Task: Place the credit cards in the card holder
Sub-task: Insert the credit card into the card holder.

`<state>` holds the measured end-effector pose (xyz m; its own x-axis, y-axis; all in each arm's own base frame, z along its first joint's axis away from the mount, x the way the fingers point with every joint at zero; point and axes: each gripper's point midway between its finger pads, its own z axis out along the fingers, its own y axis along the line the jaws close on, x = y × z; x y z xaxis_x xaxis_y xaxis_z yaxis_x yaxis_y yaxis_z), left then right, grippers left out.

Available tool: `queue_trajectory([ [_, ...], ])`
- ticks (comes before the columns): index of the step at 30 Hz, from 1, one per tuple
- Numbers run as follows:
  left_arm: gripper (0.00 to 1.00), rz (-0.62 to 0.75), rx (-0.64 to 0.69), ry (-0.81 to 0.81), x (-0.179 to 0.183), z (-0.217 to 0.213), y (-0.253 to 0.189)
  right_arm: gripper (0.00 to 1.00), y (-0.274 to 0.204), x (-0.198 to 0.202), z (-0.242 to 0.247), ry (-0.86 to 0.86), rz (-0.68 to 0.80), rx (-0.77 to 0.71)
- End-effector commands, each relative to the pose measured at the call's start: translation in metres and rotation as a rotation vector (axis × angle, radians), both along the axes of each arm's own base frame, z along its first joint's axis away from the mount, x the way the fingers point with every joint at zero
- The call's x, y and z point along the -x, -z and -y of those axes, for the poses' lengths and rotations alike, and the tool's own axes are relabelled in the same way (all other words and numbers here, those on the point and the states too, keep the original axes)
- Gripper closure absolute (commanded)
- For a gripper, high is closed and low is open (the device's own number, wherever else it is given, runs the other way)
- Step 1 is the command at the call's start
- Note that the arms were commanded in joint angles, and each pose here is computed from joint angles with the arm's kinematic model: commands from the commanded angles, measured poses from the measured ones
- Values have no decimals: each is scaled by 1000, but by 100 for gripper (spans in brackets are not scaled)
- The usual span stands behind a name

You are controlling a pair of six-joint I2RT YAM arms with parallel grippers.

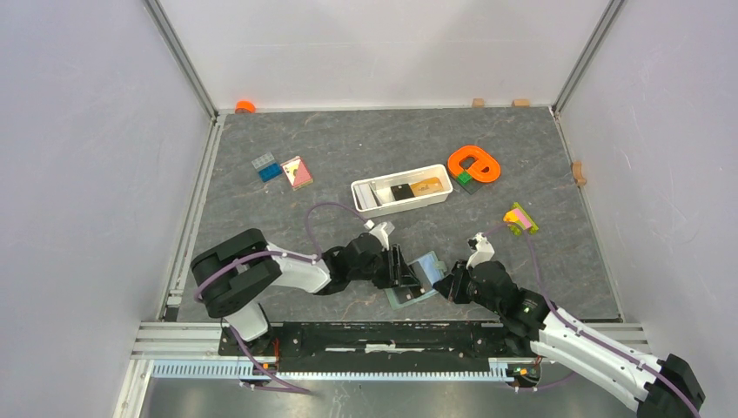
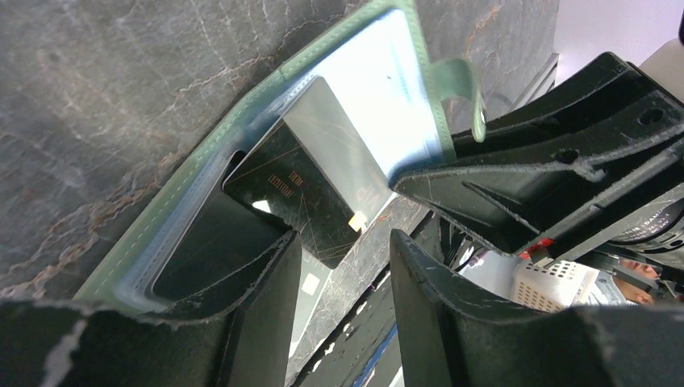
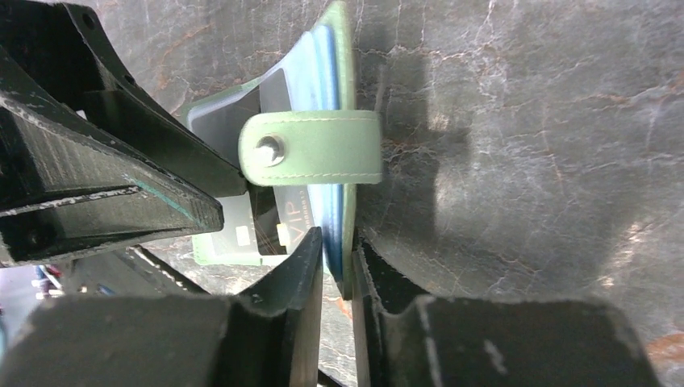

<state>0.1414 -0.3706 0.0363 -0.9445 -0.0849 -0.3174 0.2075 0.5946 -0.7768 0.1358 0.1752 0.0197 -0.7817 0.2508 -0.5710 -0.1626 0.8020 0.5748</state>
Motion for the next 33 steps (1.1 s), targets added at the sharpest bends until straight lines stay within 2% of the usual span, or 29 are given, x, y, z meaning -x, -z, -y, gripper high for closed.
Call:
queue_trajectory([
  [1, 47, -47, -100, 19, 10, -8, 27, 70, 12, 6, 20, 25, -38, 114],
  [5, 47, -45, -120, 19, 8, -8, 31, 46, -1, -2, 28, 50, 3, 159],
  [8, 47, -40, -129, 20, 8, -9, 32, 38, -7, -8, 32, 57, 30, 196],
  [13, 47, -30, -140, 25, 6, -9, 34, 45, -9, -12, 35, 50, 48, 241],
  [24, 48, 1, -144, 34, 0, -2, 35, 73, -7, -15, 31, 38, 64, 238],
  [33, 48, 41, -89, 53, -8, 15, 24, 79, 2, -10, 28, 21, 42, 214],
])
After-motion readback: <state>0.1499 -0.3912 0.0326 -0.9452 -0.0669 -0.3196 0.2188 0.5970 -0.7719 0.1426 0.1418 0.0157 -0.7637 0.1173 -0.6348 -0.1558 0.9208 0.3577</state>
